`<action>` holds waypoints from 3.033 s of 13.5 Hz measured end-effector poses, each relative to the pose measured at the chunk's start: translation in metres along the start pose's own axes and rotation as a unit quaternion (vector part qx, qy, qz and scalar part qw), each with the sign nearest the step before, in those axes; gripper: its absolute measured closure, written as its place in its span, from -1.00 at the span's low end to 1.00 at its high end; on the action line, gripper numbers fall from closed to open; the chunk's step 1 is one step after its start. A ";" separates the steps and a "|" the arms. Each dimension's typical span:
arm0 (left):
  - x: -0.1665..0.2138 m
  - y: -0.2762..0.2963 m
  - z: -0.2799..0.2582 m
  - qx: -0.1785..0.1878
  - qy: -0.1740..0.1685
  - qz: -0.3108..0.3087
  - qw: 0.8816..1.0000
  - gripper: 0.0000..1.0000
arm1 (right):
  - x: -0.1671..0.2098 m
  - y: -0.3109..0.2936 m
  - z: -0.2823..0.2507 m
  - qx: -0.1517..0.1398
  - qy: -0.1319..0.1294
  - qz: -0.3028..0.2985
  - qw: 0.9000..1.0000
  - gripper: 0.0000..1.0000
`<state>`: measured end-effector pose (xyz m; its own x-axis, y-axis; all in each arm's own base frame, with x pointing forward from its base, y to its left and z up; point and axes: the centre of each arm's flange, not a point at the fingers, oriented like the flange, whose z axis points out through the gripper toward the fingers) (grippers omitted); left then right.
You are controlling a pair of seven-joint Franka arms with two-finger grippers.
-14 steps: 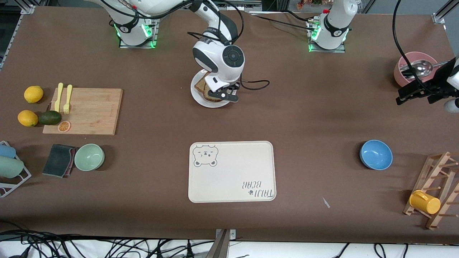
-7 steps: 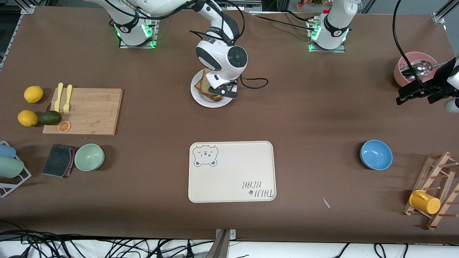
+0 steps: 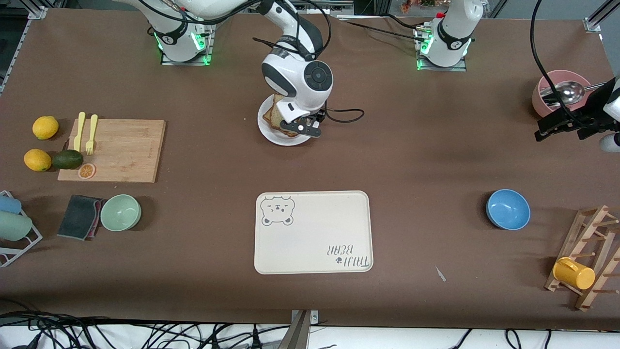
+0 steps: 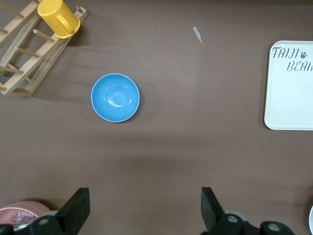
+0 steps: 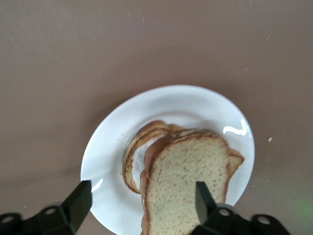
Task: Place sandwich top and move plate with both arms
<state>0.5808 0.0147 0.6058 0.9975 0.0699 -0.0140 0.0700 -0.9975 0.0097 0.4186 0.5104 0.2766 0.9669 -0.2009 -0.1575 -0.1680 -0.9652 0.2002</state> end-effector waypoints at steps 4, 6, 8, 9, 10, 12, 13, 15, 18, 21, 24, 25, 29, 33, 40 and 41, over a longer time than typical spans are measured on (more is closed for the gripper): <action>-0.001 0.006 0.000 0.000 -0.001 -0.002 1.000 -1.00 | 0.071 0.055 -0.064 -0.009 -0.011 -0.046 0.999 -1.00; -0.001 0.005 0.000 0.000 -0.002 -0.004 1.000 -1.00 | 0.120 0.100 -0.085 0.000 -0.020 -0.073 0.997 -1.00; -0.001 0.005 0.000 0.000 -0.003 -0.005 1.000 -1.00 | 0.164 0.144 -0.094 0.018 -0.026 -0.088 0.996 -1.00; -0.001 0.006 0.001 0.000 -0.003 -0.006 1.000 -1.00 | 0.183 0.167 -0.098 0.024 -0.027 -0.097 0.995 -1.00; -0.001 0.007 0.001 0.000 -0.003 -0.006 1.000 -1.00 | 0.199 0.191 -0.102 0.030 -0.030 -0.106 0.993 -1.00; -0.001 0.008 0.001 0.000 -0.003 -0.014 1.000 -1.00 | 0.229 0.243 -0.112 0.051 -0.029 -0.137 0.989 -1.00; -0.001 0.009 0.002 0.000 -0.004 -0.020 1.000 -1.00 | 0.243 0.272 -0.118 0.062 -0.025 -0.157 0.985 -1.00; 0.002 0.011 0.006 0.001 -0.007 -0.030 1.000 -1.00 | 0.267 0.337 -0.128 0.086 -0.020 -0.191 0.978 -1.00; 0.016 0.014 0.006 0.003 0.000 -0.032 0.999 -1.00 | 0.271 0.414 -0.135 0.100 -0.018 -0.194 0.976 -1.00; 0.038 0.018 0.019 0.008 -0.003 -0.035 0.999 -1.00 | 0.238 0.449 -0.159 0.097 0.001 -0.174 0.980 -1.00; 0.050 0.020 0.037 0.012 -0.012 -0.036 0.999 -1.00 | 0.212 0.488 -0.194 0.103 0.045 -0.137 0.984 -1.00; 0.052 0.020 0.042 0.012 -0.015 -0.036 0.999 -1.00 | 0.206 0.502 -0.205 0.105 0.056 -0.127 0.985 -1.00; 0.058 0.025 0.059 -0.024 -0.033 -0.042 0.998 -1.00 | 0.193 0.538 -0.224 0.110 0.071 -0.102 0.986 -1.00; 0.063 0.030 0.091 -0.100 -0.068 -0.051 0.991 -1.00 | 0.189 0.549 -0.235 0.112 0.086 -0.093 0.986 -1.00; 0.061 0.049 0.171 -0.183 -0.100 -0.060 0.976 -1.00 | 0.173 0.554 -0.242 0.106 0.055 -0.098 0.988 -1.00; 0.059 0.055 0.183 -0.187 -0.100 -0.059 0.976 -1.00 | 0.173 0.554 -0.242 0.106 0.056 -0.098 0.988 -1.00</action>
<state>0.6408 -0.0384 0.4222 0.9624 0.1437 -0.2306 0.2214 -0.9067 0.3590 0.5390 -0.0185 0.5946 0.9980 0.0013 -0.0638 -0.0007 -0.9995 -0.0321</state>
